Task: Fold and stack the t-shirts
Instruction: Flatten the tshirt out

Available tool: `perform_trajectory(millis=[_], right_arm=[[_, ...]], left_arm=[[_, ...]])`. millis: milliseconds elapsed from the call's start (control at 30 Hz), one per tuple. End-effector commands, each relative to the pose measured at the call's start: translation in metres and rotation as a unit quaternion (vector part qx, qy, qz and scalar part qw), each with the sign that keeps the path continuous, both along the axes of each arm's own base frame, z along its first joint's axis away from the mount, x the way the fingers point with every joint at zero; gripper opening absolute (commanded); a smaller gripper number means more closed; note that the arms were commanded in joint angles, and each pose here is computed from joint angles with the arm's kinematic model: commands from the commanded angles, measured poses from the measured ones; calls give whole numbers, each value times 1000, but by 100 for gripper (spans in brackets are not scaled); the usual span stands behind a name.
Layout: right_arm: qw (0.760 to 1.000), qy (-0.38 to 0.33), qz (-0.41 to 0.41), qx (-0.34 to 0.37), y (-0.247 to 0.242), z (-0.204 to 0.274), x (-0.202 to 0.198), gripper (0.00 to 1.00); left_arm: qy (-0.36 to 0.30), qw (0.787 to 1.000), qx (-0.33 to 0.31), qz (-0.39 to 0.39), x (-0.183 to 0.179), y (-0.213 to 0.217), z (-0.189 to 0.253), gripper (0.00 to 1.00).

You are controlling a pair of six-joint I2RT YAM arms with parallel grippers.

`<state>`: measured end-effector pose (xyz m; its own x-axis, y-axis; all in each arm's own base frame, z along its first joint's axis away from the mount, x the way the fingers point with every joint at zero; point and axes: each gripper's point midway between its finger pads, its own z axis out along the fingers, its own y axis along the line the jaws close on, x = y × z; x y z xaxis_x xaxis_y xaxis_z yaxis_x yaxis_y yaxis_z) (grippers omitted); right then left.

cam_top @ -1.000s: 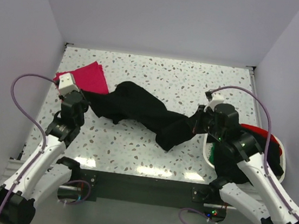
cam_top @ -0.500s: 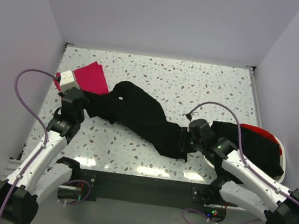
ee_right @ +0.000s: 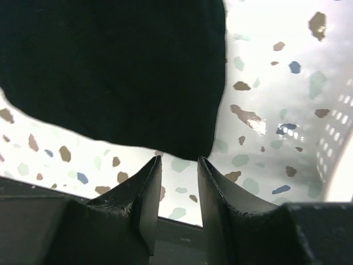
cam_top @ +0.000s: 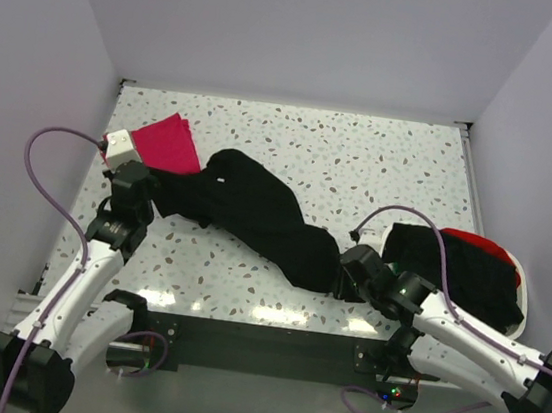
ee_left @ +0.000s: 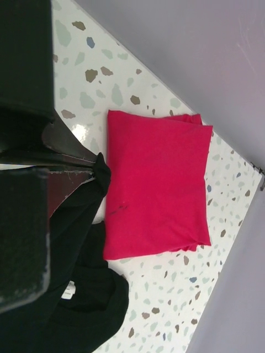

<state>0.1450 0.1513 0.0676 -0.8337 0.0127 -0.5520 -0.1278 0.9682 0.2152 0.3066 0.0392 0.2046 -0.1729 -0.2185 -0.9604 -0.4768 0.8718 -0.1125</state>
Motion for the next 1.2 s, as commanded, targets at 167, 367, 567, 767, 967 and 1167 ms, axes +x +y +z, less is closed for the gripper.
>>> perform_trajectory(millis=[167,367,567,767,967,1167], right_arm=[[998,0,-43,-51,-7,-20,14,35],[998,17,-31,-45,5,-36,14,33],[1000,23,-16,1,16,-35,5,36],[999,38,-5,1,19,-46,-2,38],[999,41,-1,-12,24,-52,-2,39],[998,41,-10,-48,21,-54,-1,34]], left_arm=[[-21,997,16,67,-4,33,14,0],[-21,998,13,59,-2,31,13,0],[-19,998,11,54,-1,29,11,0],[-21,999,8,47,-1,27,11,0],[-21,999,6,43,0,26,10,0],[-21,999,7,42,0,26,10,0]])
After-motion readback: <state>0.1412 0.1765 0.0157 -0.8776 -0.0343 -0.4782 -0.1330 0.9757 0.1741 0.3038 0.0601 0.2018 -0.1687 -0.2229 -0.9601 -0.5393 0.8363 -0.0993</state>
